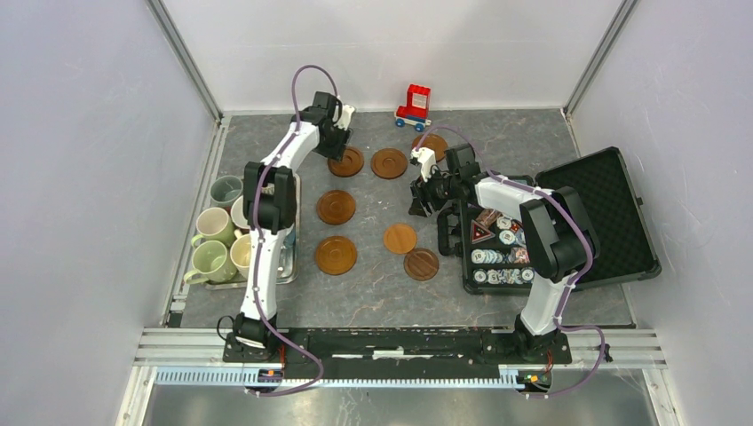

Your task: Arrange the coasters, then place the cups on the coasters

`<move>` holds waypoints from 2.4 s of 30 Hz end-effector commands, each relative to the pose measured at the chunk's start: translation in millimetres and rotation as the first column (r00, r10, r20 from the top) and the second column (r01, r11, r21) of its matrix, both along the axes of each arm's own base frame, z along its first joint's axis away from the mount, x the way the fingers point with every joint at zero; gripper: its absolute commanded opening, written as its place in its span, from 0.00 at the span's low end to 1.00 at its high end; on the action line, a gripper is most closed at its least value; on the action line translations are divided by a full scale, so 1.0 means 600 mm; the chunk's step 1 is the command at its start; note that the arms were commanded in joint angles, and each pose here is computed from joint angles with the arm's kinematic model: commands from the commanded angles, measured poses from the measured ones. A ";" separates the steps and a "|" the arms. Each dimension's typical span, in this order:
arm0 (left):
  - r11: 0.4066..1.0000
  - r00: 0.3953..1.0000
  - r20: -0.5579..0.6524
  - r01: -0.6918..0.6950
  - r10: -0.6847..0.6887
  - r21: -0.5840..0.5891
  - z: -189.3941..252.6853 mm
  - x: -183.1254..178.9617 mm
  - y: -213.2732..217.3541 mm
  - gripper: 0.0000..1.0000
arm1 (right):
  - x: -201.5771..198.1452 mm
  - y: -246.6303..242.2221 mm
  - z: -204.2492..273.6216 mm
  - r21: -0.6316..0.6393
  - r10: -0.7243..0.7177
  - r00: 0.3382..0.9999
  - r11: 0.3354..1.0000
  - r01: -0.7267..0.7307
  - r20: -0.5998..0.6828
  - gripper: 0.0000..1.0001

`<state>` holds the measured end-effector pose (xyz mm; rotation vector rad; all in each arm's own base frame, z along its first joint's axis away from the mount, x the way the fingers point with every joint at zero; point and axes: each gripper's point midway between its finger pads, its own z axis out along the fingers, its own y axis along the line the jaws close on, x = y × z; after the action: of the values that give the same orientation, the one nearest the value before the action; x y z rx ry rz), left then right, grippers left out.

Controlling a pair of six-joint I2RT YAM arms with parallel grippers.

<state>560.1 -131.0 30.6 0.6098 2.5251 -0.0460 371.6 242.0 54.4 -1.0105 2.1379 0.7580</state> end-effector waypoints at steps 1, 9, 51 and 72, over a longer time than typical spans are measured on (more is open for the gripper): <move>0.999 0.999 -0.037 -0.036 0.036 0.012 0.012 -0.022 0.034 0.54 | 0.008 -0.001 0.031 0.016 0.008 0.998 1.000 -0.009 0.062 0.61; 1.000 0.998 -0.047 -0.031 0.031 0.002 0.018 -0.035 0.034 0.56 | 0.005 0.001 0.032 0.016 0.022 0.998 1.000 -0.023 0.064 0.61; 0.994 0.963 0.270 0.052 -0.024 -0.095 0.349 -0.244 0.079 0.93 | -0.306 0.031 -0.067 -0.279 0.605 0.788 0.780 -0.560 0.110 0.59; 0.993 0.965 0.263 0.043 -0.013 -0.109 0.352 -0.250 0.092 0.94 | -0.355 0.127 -0.038 -0.201 0.645 0.754 0.761 -0.617 0.126 0.58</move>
<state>410.7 -75.9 223.8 0.5380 2.3041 -0.1092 153.2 309.9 22.8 -1.8886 1.6625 0.7665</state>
